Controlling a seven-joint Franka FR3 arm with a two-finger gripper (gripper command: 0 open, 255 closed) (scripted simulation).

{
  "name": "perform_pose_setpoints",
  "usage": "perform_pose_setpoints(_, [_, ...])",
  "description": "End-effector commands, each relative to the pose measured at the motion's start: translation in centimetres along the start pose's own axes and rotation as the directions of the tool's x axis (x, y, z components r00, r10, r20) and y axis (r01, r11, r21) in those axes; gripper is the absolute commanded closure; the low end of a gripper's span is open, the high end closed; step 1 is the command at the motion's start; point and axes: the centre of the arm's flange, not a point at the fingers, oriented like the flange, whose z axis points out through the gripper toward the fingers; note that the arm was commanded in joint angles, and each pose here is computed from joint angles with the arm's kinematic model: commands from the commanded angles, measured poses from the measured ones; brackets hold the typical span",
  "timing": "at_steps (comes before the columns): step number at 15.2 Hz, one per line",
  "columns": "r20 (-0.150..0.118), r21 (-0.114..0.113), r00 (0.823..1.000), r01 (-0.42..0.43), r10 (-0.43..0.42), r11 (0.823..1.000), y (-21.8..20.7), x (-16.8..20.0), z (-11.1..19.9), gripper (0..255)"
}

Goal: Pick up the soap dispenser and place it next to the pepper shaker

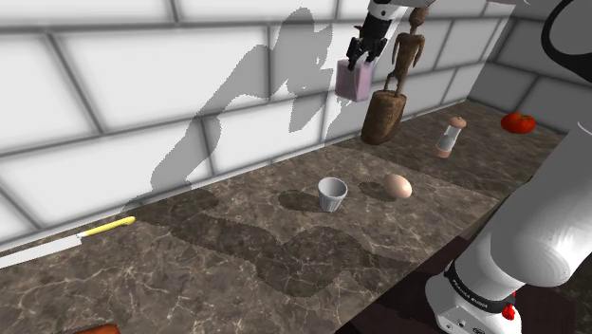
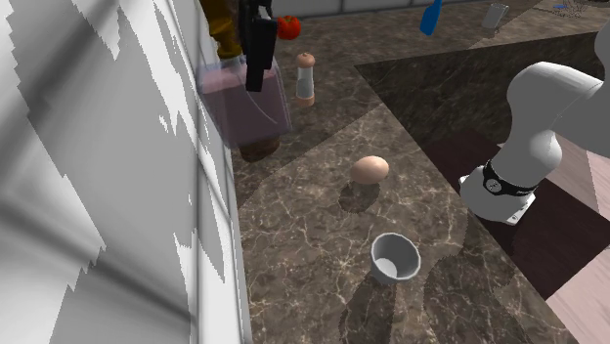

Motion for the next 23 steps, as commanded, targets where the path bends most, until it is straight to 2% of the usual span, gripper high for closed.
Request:
perform_pose_setpoints(1, [0.0, 0.0, 1.0, 0.0, 0.0, 1.0, 0.0, 0.2, -1.1, 255])
perform_pose_setpoints(4, [0.0, 0.0, 1.0, 0.0, 0.0, 1.0, -0.1, 0.6, -2.5, 255])
perform_pose_setpoints(23, [0.0, 0.0, 1.0, 0.0, 0.0, 1.0, 17.6, -16.6, -7.2, 255])
